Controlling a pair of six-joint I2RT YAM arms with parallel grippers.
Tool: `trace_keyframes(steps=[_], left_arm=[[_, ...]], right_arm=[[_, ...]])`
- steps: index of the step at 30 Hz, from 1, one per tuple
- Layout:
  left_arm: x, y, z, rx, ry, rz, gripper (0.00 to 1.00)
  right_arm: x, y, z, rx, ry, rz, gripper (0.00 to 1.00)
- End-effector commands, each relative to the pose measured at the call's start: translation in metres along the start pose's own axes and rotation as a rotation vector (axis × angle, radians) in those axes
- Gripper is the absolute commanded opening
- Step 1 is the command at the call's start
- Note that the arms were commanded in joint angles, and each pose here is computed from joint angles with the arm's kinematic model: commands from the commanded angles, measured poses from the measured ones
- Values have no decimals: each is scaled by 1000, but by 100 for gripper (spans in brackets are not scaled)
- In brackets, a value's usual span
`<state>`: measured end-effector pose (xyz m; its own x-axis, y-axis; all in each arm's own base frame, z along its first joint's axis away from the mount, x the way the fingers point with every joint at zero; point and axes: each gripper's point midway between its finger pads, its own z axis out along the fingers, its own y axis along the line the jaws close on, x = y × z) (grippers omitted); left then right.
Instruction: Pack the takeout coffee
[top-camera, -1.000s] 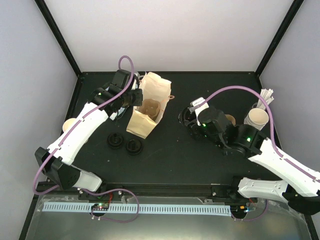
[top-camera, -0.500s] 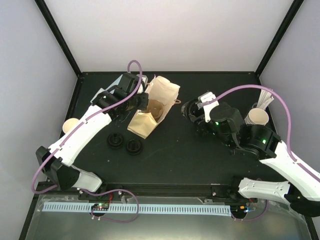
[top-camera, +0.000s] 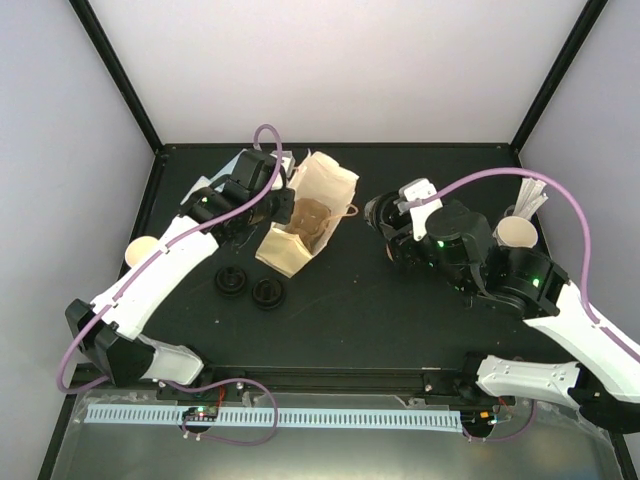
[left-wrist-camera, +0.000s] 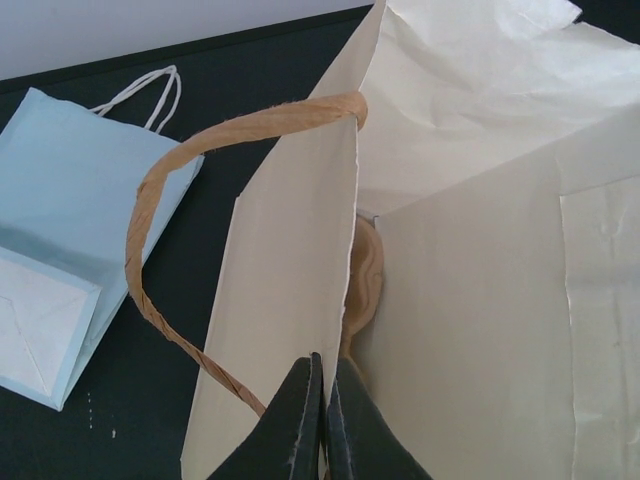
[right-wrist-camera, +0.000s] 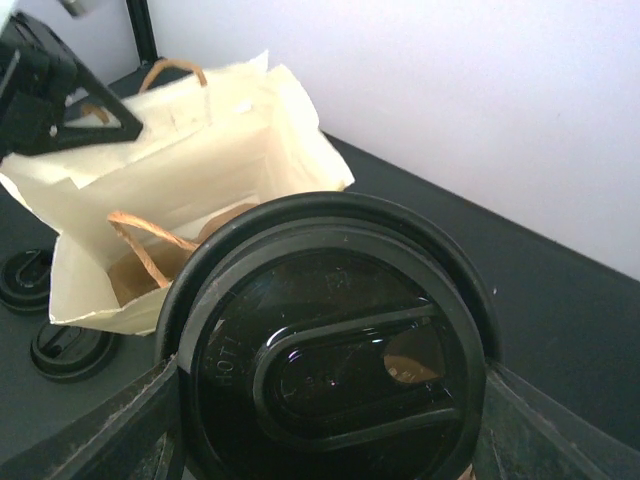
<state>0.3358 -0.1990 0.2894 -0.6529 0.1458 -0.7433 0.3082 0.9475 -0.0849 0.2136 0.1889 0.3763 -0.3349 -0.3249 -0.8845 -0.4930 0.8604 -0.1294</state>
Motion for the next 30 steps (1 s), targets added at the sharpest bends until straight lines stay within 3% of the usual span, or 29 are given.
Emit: trace_keyframes(steps=[1,16,30], left_arm=[[-13,-11,-14,53,-77,45,2],[-17,-62,-25,216,-124,169,2],[-15,-83,-28,265,-141,235,2]], right_arm=[[-29,-16,-17,49,-90,3,61],[-45,-9,-33,-36,-175,-8,58],[-1,26,-10,-183,-61,-42,58]])
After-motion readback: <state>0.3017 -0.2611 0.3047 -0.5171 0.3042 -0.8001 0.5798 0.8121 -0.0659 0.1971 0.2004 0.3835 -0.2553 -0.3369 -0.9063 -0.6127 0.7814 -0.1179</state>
